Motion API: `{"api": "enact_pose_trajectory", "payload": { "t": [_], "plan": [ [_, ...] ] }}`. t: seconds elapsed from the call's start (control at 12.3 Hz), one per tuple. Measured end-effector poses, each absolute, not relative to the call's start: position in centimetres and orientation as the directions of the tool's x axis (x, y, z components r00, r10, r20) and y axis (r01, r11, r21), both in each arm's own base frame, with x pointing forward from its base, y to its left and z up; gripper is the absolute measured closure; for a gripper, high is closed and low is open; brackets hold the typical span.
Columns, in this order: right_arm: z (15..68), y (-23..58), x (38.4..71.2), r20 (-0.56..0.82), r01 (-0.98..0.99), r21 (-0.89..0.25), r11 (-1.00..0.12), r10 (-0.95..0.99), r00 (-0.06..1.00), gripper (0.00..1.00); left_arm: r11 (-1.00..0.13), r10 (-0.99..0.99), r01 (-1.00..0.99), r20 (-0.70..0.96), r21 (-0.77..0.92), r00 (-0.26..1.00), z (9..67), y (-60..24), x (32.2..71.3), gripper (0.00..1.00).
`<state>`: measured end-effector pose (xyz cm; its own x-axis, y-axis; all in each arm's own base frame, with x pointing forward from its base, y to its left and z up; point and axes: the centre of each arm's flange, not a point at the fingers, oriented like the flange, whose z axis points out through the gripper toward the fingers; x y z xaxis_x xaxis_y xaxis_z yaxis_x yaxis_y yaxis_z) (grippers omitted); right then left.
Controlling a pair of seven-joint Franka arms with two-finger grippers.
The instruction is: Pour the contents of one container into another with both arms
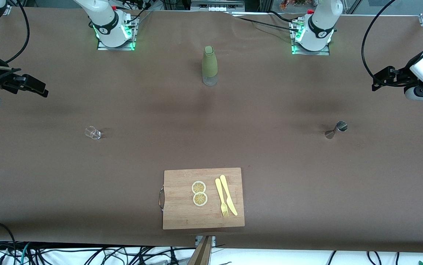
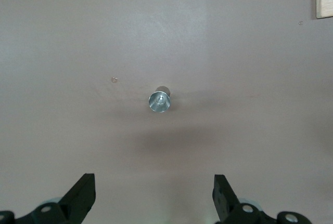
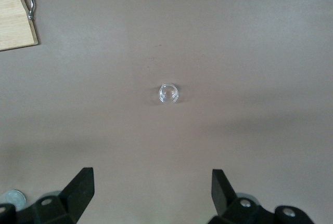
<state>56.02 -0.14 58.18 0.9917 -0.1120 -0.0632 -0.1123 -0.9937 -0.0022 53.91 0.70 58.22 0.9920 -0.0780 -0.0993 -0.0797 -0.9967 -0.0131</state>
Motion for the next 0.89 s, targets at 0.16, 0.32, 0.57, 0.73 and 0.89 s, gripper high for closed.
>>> {"api": "enact_pose_trajectory", "payload": {
  "t": [0.16,0.32,0.57,0.73,0.89],
  "plan": [
    [58.2,-0.1,56.0,-0.063,-0.112,-0.002,-0.994,-0.112,0.992,0.0,-0.997,-0.078,-0.08,-0.099,-0.013,0.992,58.2,0.7,53.9,0.0],
    [58.2,-0.1,56.0,-0.063,-0.112,-0.002,-0.994,-0.112,0.992,0.0,-0.997,-0.076,-0.078,-0.099,-0.013,0.992,58.2,0.8,53.9,0.0],
    [58.2,-0.1,56.0,-0.063,-0.112,-0.002,-0.994,-0.112,0.992,0.0,-0.998,-0.064,-0.065,-0.096,-0.008,0.993,58.2,1.4,53.9,0.0],
    [58.2,-0.1,56.0,-0.063,-0.112,-0.002,-0.994,-0.112,0.992,0.0,-0.999,-0.052,-0.053,-0.096,-0.008,0.994,58.2,2.1,53.9,0.0],
    [58.2,-0.1,56.0,-0.063,-0.112,-0.002,-0.994,-0.112,0.992,0.0,-0.999,-0.04,-0.04,-0.093,-0.008,0.995,58.4,2.8,53.9,0.0]
  ]
}}
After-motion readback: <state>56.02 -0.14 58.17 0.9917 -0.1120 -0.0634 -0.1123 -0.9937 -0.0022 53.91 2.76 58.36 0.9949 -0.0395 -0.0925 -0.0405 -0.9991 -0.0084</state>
